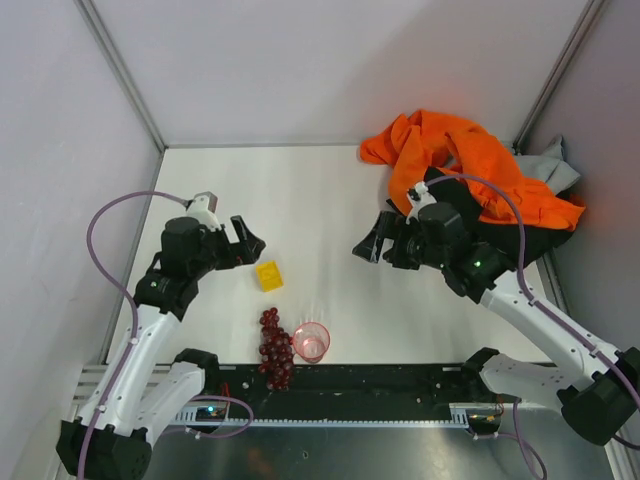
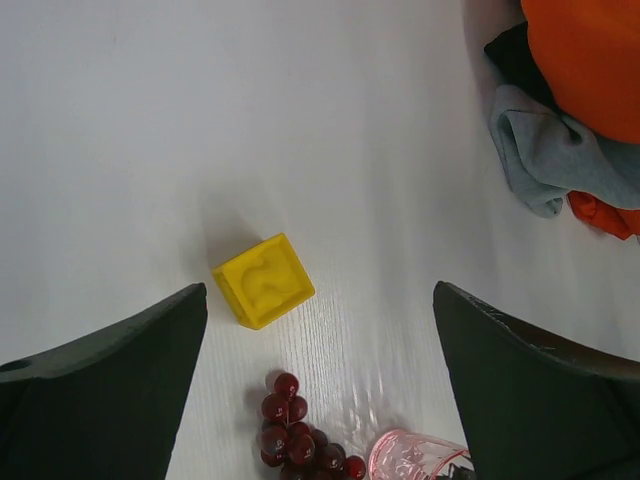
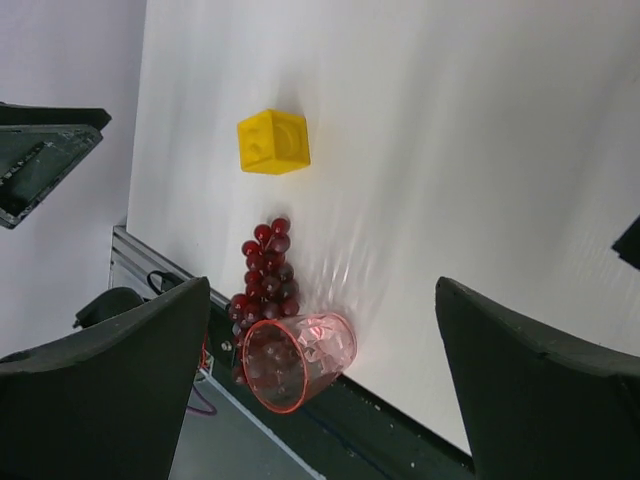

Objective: Pick out a specific cloth from the pile

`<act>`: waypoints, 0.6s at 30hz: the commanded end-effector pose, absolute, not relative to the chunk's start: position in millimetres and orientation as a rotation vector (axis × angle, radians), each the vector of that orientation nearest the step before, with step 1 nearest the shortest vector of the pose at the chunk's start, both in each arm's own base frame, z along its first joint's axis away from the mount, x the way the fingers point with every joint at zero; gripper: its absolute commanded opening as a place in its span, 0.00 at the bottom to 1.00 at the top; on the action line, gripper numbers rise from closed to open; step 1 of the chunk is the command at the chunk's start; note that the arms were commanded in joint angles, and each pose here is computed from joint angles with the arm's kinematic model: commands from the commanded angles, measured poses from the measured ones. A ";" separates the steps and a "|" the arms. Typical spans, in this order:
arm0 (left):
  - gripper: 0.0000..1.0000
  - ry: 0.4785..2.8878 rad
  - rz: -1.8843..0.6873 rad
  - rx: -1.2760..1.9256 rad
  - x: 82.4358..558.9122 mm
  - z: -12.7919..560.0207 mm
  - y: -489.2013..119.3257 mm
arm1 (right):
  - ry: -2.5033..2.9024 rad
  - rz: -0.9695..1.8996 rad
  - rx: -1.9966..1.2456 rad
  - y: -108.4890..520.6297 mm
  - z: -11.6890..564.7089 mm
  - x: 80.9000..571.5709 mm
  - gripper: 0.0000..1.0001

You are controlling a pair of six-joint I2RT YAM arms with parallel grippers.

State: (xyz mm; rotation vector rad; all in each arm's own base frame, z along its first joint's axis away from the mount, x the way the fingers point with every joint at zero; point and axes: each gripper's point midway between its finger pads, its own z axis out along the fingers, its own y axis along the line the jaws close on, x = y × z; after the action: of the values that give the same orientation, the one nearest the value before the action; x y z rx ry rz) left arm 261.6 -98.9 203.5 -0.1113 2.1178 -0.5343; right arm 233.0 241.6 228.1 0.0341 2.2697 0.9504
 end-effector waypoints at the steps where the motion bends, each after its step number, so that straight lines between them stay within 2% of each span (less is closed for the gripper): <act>1: 1.00 2.063 -0.527 -0.052 263.0 225.5 -98.5 | 2.033 1.020 -0.024 246.5 291.7 243.0 0.99; 8: 0.99 2.076 -0.558 -0.003 263.8 224.6 -105.5 | 1.948 1.076 -0.061 241.1 312.0 241.6 0.99; 13: 1.00 2.071 -0.528 0.017 268.5 228.2 -103.1 | 2.150 1.040 -0.050 260.1 260.6 242.8 0.99; 18: 1.00 2.063 -0.501 0.064 270.2 235.2 -101.6 | 2.361 0.812 -0.065 268.6 190.0 241.4 0.99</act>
State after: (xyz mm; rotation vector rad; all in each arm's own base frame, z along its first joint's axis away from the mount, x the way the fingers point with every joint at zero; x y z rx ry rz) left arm 265.9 -101.4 208.6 -0.0152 2.1249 -0.5155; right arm 243.6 266.9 226.0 -0.0488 2.2473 0.9722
